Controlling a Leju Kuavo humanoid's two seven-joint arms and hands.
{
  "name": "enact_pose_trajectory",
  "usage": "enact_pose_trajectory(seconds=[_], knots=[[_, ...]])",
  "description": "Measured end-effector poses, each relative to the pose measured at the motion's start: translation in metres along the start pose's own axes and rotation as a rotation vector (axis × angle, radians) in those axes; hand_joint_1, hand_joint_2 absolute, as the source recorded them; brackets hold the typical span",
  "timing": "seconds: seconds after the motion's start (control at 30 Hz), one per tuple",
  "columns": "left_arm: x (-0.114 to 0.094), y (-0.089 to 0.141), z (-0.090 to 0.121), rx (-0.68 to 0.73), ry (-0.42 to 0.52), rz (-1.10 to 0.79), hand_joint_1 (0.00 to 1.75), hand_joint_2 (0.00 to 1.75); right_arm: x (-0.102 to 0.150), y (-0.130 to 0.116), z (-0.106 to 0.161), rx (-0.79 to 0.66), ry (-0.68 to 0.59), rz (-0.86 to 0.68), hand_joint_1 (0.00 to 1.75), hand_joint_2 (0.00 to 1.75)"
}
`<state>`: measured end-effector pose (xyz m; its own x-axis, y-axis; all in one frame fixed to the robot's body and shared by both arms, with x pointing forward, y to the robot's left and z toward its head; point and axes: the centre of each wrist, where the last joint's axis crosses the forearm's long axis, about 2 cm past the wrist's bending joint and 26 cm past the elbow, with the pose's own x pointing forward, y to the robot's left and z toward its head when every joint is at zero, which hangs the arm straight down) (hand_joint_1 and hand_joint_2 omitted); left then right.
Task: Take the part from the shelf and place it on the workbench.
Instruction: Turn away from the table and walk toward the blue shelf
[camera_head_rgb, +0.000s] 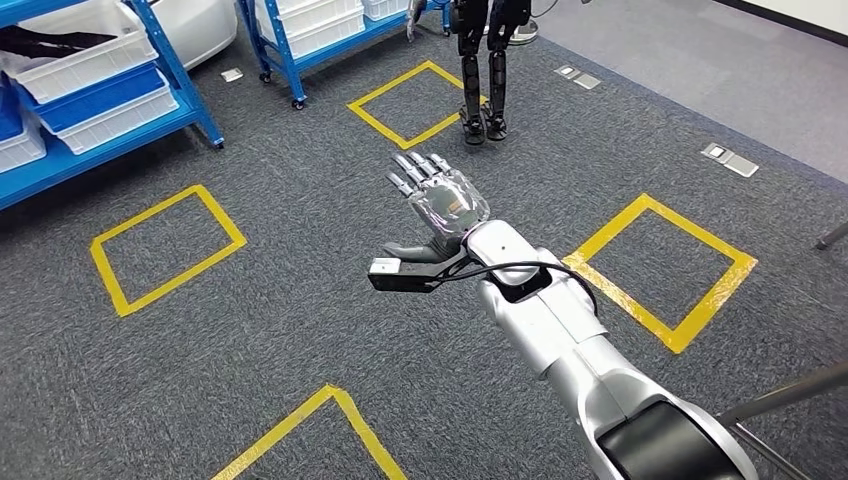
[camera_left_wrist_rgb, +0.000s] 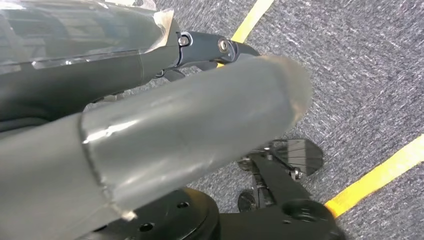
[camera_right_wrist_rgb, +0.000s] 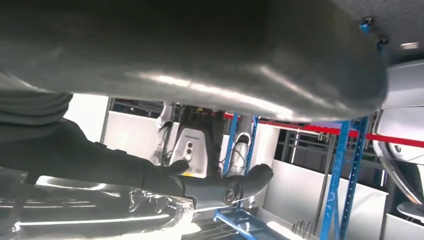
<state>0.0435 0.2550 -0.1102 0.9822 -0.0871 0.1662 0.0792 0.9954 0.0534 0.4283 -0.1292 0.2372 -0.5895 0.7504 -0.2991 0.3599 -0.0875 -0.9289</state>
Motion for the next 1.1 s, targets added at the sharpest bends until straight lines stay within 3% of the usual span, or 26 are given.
enact_pose_trajectory(seconds=[1.1], knots=[[0.001, 0.002, 0.0, 0.001, -0.005, -0.018, 0.0, 0.0, -0.002, 0.014, 0.013, 0.032, 0.022, -0.003, 0.0, 0.0]])
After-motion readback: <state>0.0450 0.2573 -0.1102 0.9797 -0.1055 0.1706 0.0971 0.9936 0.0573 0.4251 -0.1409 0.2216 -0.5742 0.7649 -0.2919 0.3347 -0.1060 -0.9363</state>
